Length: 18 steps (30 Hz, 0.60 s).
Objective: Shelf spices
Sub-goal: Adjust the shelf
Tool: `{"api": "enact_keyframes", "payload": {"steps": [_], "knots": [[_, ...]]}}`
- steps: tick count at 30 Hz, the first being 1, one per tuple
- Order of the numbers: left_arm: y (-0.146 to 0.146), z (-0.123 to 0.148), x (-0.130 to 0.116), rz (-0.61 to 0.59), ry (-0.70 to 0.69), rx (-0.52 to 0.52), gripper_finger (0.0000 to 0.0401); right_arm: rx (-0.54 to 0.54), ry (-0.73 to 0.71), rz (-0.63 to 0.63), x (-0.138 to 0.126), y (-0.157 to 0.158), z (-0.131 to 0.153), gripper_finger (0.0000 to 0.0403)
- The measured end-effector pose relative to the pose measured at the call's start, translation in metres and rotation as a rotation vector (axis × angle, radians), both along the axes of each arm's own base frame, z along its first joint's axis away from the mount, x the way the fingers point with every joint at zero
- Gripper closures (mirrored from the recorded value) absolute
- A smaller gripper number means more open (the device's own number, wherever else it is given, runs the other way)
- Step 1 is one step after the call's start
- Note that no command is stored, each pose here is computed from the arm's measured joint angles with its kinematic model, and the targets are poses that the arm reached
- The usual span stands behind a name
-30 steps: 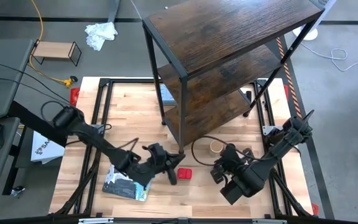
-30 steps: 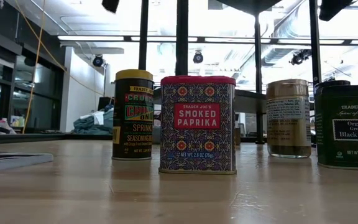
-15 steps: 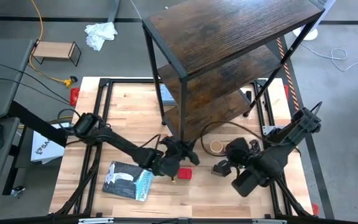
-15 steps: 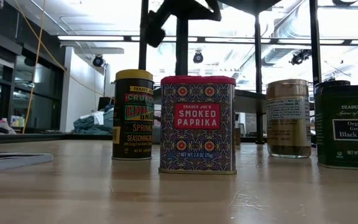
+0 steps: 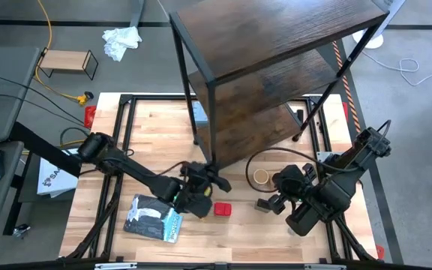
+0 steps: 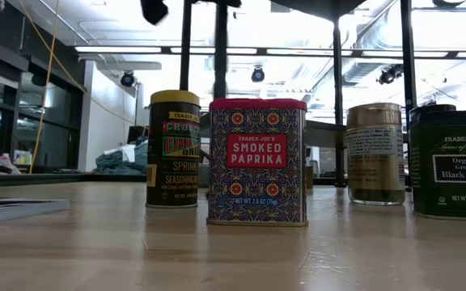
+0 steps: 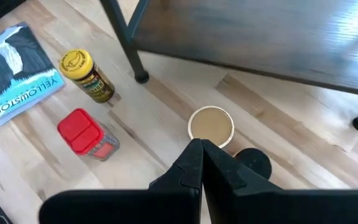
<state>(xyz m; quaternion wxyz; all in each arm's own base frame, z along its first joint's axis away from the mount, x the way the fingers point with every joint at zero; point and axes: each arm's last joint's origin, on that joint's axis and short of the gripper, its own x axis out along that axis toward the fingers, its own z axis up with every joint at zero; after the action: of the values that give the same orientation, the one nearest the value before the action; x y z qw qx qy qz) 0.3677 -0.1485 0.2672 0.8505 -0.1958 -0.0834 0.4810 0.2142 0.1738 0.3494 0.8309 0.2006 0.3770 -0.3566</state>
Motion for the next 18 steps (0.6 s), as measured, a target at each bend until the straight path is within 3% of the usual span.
{"api": "enact_keyframes", "payload": {"steps": [7, 18], "knots": [[0.032, 0.020, -0.017, 0.139, 0.006, 0.045, 0.0401, 0.001, -0.019, -0.019, 0.000, 0.000, 0.000, 0.0403], [0.071, 0.025, -0.050, 0.210, 0.053, 0.063, 0.0401, 0.020, -0.073, -0.070, 0.001, 0.000, 0.000, 0.0403]]}}
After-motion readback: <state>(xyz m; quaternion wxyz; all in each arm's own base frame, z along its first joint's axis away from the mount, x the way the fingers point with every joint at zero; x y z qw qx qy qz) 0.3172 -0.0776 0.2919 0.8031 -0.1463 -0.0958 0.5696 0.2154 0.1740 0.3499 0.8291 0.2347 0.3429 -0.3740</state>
